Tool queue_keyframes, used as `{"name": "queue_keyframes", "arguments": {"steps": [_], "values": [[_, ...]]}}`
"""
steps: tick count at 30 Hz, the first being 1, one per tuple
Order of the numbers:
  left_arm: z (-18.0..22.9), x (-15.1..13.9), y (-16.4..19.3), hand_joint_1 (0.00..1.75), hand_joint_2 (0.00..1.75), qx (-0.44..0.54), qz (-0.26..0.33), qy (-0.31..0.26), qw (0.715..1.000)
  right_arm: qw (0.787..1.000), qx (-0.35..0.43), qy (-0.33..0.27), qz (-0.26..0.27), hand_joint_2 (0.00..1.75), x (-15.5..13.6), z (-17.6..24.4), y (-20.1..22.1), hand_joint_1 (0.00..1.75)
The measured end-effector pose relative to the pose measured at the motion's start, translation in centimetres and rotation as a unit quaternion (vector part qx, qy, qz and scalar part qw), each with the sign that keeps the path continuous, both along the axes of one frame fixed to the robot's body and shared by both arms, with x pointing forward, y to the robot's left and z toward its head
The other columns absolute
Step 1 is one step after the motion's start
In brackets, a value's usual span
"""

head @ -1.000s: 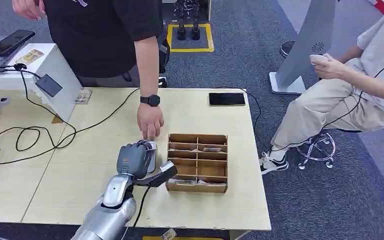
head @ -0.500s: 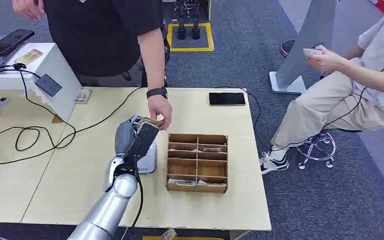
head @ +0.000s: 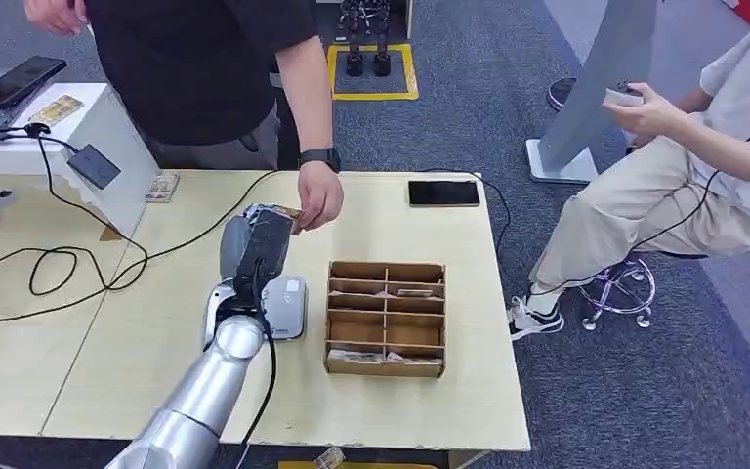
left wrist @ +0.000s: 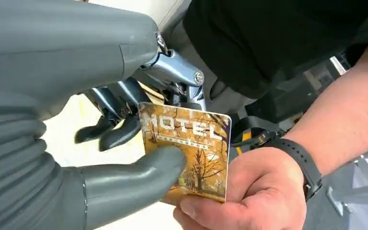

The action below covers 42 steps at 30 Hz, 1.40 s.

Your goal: Pass the card to the sensor for recognition and then transmit it.

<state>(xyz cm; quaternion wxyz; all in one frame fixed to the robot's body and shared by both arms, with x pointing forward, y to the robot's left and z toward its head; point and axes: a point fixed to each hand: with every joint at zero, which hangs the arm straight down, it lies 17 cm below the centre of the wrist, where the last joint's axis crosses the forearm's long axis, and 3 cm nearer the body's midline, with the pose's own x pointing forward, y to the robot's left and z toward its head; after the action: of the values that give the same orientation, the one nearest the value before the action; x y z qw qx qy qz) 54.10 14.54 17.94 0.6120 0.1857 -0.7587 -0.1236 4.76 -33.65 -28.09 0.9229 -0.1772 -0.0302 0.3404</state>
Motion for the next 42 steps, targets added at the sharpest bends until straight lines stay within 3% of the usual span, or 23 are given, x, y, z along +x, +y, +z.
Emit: {"name": "queue_keyframes", "arguments": {"steps": [8,9,22,23,27,31,35,42], "values": [[0.8,0.2,1.1,0.0,1.75,-0.081,0.018,-0.015,0.996,1.0,-0.003,-0.004,-0.001,1.75,0.1,0.0,0.0,0.0],[0.8,0.2,1.2,0.0,0.0,-0.088,0.018,-0.015,0.996,1.0,-0.003,-0.004,-0.001,1.75,0.1,0.0,0.1,0.0],[2.7,-1.6,1.4,0.0,0.0,-0.144,-0.002,-0.056,0.988,1.0,-0.006,-0.007,-0.005,1.75,0.0,0.0,0.0,0.0],[2.9,-1.8,1.5,0.0,1.75,-0.146,-0.002,-0.058,0.988,1.0,-0.006,-0.006,-0.005,1.75,0.0,0.0,0.0,0.0],[3.8,-2.8,0.5,0.0,1.75,-0.158,-0.043,-0.077,0.984,1.0,-0.005,-0.005,-0.006,1.75,-0.1,0.0,0.0,0.0],[5.1,-7.0,-3.8,0.0,1.75,-0.109,-0.167,-0.125,0.972,1.0,0.002,0.004,-0.005,1.75,-0.6,-0.1,0.2,0.0],[4.9,-10.7,-7.7,0.0,1.75,-0.047,-0.245,-0.152,0.956,1.0,0.004,0.008,-0.003,1.75,-0.7,-0.1,0.1,0.0],[4.0,-13.5,-10.5,0.0,1.75,0.026,-0.295,-0.174,0.939,1.0,0.002,0.01,0.0,1.75,-0.7,-0.1,-0.4,0.0]]}}
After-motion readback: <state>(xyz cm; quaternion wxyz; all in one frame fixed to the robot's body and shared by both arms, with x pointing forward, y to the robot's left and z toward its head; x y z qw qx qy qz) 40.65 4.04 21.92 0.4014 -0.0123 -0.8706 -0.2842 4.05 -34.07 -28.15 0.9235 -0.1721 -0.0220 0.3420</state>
